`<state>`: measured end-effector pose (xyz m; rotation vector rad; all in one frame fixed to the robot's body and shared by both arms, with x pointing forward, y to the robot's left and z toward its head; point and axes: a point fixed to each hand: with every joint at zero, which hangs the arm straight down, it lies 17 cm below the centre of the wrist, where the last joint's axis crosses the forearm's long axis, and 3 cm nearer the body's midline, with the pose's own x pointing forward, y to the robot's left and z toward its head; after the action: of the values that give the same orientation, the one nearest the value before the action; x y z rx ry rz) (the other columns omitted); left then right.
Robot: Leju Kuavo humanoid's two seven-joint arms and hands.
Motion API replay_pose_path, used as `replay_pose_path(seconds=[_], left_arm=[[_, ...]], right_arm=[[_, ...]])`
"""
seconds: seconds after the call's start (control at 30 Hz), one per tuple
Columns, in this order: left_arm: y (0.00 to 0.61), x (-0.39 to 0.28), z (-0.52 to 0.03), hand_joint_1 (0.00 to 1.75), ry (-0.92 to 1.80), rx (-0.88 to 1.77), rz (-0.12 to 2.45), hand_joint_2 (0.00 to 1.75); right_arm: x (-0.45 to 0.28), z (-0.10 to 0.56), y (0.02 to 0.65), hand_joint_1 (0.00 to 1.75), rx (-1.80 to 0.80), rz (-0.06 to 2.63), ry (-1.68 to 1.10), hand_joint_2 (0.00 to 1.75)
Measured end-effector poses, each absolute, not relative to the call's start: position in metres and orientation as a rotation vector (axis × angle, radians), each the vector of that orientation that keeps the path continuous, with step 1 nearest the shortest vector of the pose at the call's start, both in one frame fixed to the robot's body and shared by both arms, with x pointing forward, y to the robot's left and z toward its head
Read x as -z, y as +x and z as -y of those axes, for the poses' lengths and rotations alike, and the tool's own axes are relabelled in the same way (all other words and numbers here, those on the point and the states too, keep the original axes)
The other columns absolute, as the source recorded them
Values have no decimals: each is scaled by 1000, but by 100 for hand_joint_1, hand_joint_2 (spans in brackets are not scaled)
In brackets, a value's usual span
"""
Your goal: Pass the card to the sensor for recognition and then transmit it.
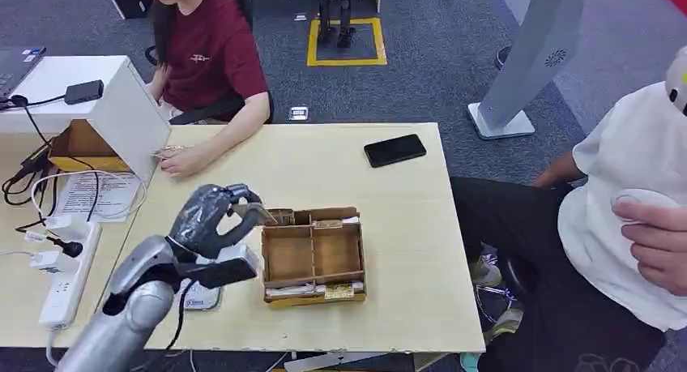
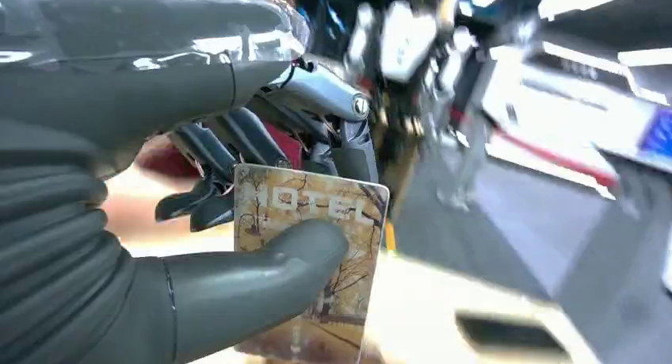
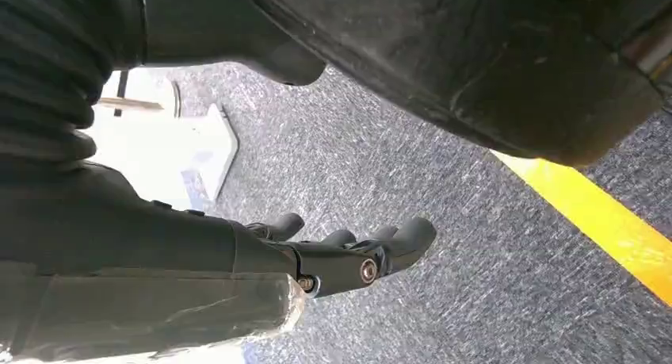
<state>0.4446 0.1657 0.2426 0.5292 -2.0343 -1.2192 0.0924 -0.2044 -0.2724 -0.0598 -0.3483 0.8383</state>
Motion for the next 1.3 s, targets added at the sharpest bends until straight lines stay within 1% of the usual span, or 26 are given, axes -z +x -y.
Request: replay_pose_path(seconds=[0.17,0.27,0.33,0.73,0.93,1.03,1.07,1.13,1.17,1.23,1.3], left_arm=[[501,-325,-229,175,816,1155,2013,175],[530,-345,-258,175,1029,1114,1922,175],[545,-353,-270,175,1121,1089,1869,175],[565,-359,-272,175,1131,1039,1844,175],[580,-355,-289,175,1314,1020,1698,175],[586,-348,-293,175,1361,1015,1653,175],[587,-345,-293,171,1371,1024,1641,175],[589,-335,-293,173,1373,1034,1621,175],[589,-330,-293,168,1368,1036,1613,175],[590,-321,-292,169,1354,1037,1600,175],[590,-315,-290,175,1343,1042,1592,175]], right_arm=[[272,203,91,0,-850,343,-49,175],[272,202,91,0,-863,337,-47,175],[272,202,92,0,-867,334,-47,175],[272,202,95,0,-886,336,-50,175],[271,201,98,0,-896,336,-49,175],[271,200,99,0,-906,333,-49,175],[271,199,99,0,-908,333,-48,175],[271,199,99,0,-910,331,-49,175],[271,199,99,0,-911,330,-50,175],[271,199,99,0,-912,329,-50,175],[271,198,100,0,-912,331,-50,175]])
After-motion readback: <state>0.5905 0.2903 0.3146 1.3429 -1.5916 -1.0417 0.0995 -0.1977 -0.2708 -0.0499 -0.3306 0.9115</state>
